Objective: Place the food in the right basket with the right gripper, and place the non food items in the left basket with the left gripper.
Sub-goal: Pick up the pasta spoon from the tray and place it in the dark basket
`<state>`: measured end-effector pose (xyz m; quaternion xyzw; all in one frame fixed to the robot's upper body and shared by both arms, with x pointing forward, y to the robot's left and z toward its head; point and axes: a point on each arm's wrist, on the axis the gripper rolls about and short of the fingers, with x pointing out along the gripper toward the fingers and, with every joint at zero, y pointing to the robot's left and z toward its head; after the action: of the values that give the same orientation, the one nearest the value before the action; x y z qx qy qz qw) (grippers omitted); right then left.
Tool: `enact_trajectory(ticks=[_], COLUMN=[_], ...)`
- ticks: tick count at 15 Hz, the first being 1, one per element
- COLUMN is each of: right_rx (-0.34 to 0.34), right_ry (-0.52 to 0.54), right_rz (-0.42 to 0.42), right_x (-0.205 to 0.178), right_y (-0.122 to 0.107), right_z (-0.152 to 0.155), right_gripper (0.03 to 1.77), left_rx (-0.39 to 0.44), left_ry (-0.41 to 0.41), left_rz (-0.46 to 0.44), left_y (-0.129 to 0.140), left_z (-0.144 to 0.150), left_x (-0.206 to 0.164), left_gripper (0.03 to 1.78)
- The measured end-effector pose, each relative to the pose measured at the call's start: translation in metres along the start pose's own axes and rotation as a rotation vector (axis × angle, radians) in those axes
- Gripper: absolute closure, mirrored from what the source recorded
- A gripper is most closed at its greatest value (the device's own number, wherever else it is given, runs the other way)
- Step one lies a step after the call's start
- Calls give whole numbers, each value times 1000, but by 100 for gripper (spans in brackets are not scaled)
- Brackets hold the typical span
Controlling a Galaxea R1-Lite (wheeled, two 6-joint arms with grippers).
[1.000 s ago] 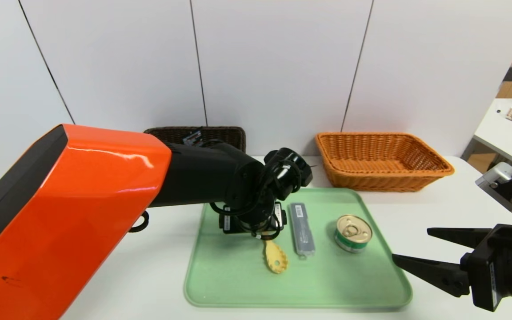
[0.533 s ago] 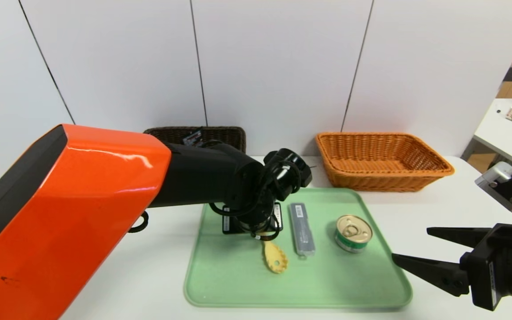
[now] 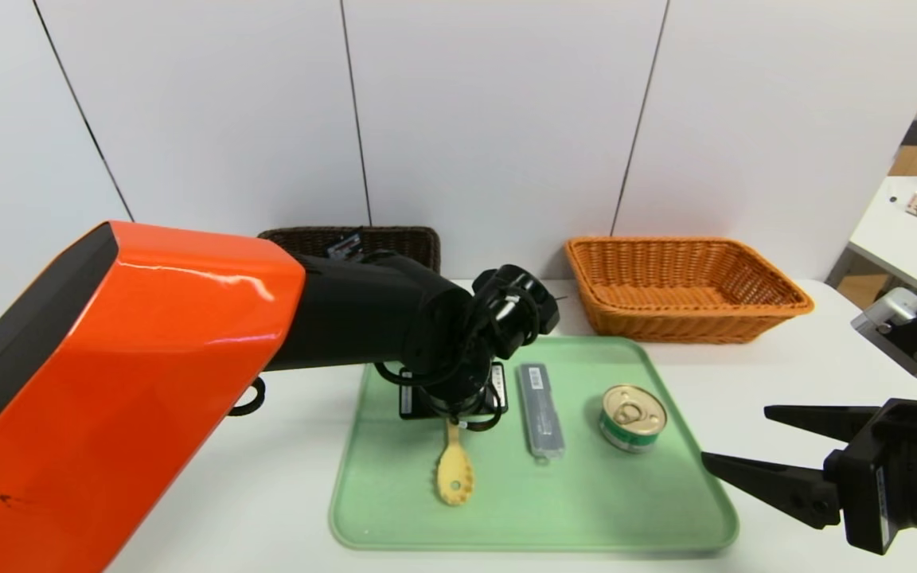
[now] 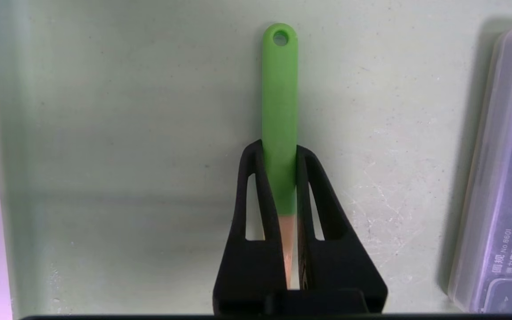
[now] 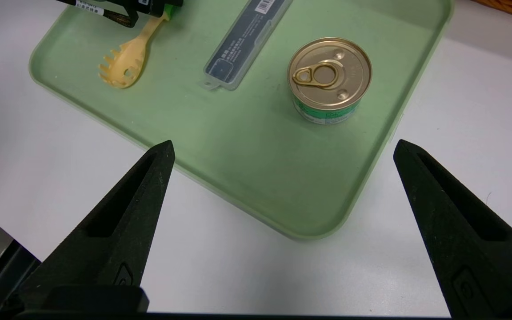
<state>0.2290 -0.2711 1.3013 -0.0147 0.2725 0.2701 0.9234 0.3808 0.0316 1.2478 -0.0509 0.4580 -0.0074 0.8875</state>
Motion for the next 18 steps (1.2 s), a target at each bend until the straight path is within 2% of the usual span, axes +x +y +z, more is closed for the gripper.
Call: enact_trajectory(ticks=[3, 5, 9, 11, 14, 18], right_rx=[1, 1, 0, 0, 0, 0], right_ry=[2, 3, 0, -1, -1, -3], right_rz=[0, 0, 0, 0, 0, -2], right_x=[0, 0, 0, 0, 0, 0], right_y=[0, 0, 0, 0, 0, 0], right_z=[-1, -1, 0, 0, 0, 0], right_gripper=[10, 10, 10, 10, 10, 10], left_rx=[1, 6, 78, 145, 240, 421], left_ry=[-12, -42, -121, -170, -243, -261], left_rz=[-2, -25, -65, -69, -79, -139], left_y=[4, 9, 33, 53, 84, 122], left_z=[4, 13, 40, 57, 85, 110], left_x=[-11, -32, -89, -118, -140, -146], left_gripper=[167, 167, 167, 167, 167, 167])
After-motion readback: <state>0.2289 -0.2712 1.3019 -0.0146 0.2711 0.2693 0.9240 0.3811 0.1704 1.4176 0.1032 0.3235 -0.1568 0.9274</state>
